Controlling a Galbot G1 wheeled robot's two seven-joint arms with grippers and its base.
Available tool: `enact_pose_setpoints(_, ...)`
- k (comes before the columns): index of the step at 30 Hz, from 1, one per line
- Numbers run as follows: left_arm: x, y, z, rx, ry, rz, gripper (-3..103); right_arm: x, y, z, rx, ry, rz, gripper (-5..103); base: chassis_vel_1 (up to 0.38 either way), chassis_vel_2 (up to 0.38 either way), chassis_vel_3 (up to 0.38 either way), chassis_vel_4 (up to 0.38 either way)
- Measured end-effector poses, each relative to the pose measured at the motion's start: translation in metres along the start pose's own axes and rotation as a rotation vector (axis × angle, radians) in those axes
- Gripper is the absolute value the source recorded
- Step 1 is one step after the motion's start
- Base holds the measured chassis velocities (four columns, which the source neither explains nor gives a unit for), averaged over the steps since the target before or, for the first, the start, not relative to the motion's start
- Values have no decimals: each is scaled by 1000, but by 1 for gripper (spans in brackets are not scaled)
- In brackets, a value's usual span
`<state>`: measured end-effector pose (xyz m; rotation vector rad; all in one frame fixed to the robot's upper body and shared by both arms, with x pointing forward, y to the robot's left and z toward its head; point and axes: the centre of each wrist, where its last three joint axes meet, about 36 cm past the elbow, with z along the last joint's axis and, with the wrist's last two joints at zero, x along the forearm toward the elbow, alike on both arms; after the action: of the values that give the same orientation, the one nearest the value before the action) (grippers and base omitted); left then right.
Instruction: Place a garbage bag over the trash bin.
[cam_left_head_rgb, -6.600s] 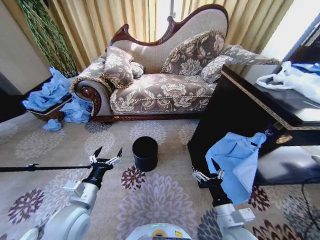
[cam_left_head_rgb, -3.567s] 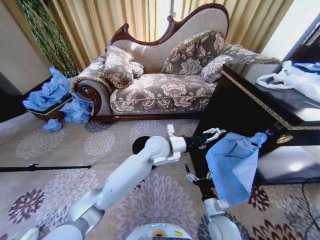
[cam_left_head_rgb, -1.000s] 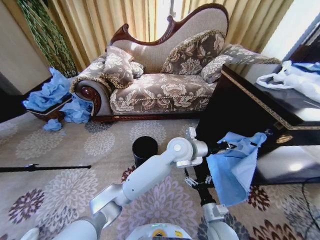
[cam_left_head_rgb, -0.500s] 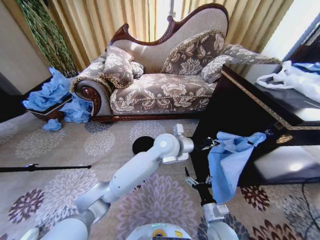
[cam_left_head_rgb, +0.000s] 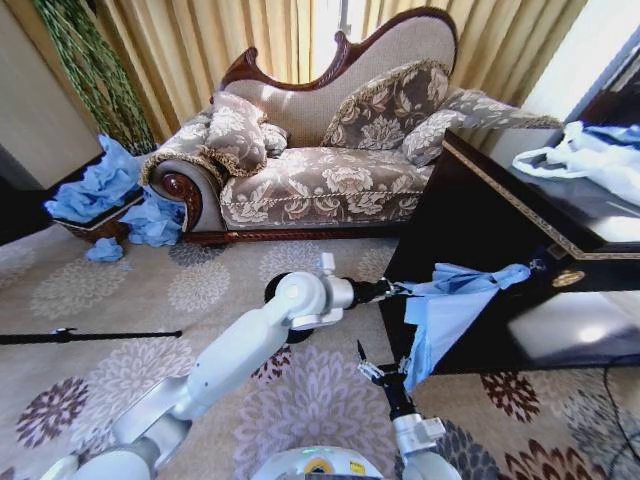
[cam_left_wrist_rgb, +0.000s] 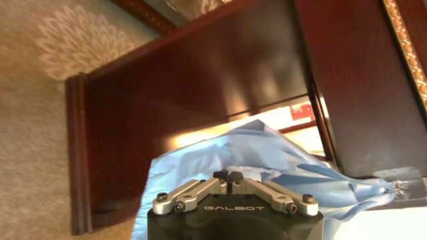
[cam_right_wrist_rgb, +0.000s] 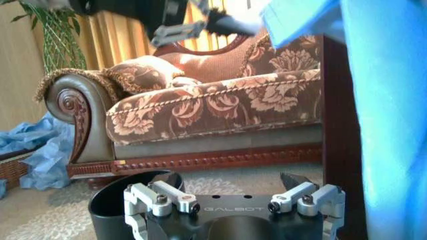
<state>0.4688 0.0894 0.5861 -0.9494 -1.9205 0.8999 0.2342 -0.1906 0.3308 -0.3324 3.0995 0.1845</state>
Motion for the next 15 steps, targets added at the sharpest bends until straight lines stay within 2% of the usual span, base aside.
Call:
enact_pose_setpoints(7, 26, 27, -3, -7, -16, -39, 0, 1, 3, 2, -4, 2, -9, 100, 0, 0, 0, 0)
enact_pose_setpoints(12, 49, 49, -7, -34, -37, -81, 0, 1, 6, 4, -7, 3, -18, 100, 0, 0, 0, 0)
enact_pose_setpoints(13, 60, 58, -10, -44, -43, -94, 0, 2, 7, 4, -6, 4, -21, 100, 0, 0, 0, 0)
enact_pose_setpoints(15, 66, 62, -11, -47, -48, -98, 0, 2, 8, 5, -6, 5, -22, 100, 0, 0, 0, 0)
